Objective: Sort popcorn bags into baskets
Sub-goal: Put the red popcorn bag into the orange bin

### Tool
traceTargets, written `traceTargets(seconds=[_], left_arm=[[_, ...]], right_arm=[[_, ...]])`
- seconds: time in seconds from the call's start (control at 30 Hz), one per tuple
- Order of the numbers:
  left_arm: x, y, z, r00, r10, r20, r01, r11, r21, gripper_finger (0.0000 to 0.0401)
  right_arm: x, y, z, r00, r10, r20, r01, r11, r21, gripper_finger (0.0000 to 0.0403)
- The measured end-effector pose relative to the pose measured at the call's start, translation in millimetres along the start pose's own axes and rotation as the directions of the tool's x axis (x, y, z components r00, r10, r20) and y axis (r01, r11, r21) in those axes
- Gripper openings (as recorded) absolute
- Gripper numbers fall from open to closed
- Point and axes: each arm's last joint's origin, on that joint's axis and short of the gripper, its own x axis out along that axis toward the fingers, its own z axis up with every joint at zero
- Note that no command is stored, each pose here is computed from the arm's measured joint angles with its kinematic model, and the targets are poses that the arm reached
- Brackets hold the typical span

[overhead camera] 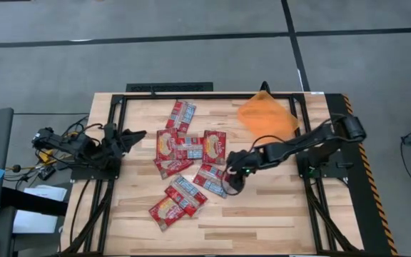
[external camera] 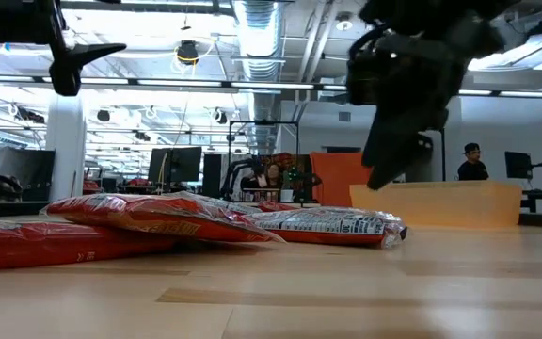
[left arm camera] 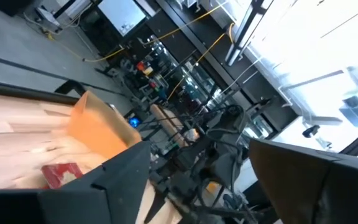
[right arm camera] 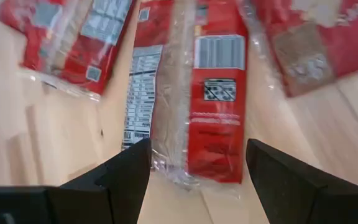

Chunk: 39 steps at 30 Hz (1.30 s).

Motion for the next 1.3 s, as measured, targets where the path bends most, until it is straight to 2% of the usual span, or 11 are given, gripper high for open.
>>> traceTargets(seconds=[0.17, 0.3, 0.47, 0.57, 0.63, 0.7, 0.9, 0.93, 1.13, 1.3], left_arm=[[0, 1, -1, 1.000, 0.006, -0.007, -0.006, 1.000, 0.007, 0.0271], [0, 2, -2, 1.000, 0.015, -0.019, -0.015, 1.000, 0.010, 0.0270], [0, 3, -4, 0.999, 0.026, -0.037, -0.026, 1.000, -0.012, 0.0270], [0, 4, -5, 0.998, 0.031, -0.050, -0.031, 0.999, -0.012, 0.0270], [0, 4, -6, 0.998, 0.037, -0.054, -0.037, 0.999, -0.014, 0.0270], [0, 5, -6, 0.998, 0.045, -0.053, -0.045, 0.999, -0.010, 0.0270], [0, 7, -8, 0.996, 0.074, -0.058, -0.073, 0.997, 0.010, 0.0270], [0, 7, -8, 0.995, 0.076, -0.058, -0.075, 0.997, 0.012, 0.0270], [-1, 8, -8, 0.995, 0.092, -0.045, -0.091, 0.996, 0.014, 0.0270], [-1, 8, -7, 0.993, 0.112, -0.029, -0.111, 0.994, 0.017, 0.0270]], right_arm=[[26, 6, 12, 0.997, -0.058, -0.059, 0.054, 0.996, -0.065, 0.0286], [46, 4, 18, 0.989, -0.100, -0.106, 0.094, 0.994, -0.060, 0.0286], [60, 0, 21, 0.981, -0.080, -0.177, 0.075, 0.997, -0.035, 0.0286], [65, -3, 20, 0.966, -0.098, -0.241, 0.103, 0.995, 0.007, 0.0275], [64, -5, 20, 0.957, -0.115, -0.265, 0.122, 0.993, 0.009, 0.0249], [64, -7, 20, 0.953, -0.123, -0.276, 0.132, 0.991, 0.015, 0.0204], [56, -8, 25, 0.959, -0.091, -0.270, 0.113, 0.992, 0.065, 0.0028], [54, -8, 26, 0.961, -0.086, -0.262, 0.106, 0.992, 0.065, 0.0018], [38, -4, 29, 0.965, -0.064, -0.254, 0.087, 0.993, 0.081, 0.0020], [5, 5, 41, 0.985, 0.010, -0.173, 0.006, 0.996, 0.089, 0.0010]])
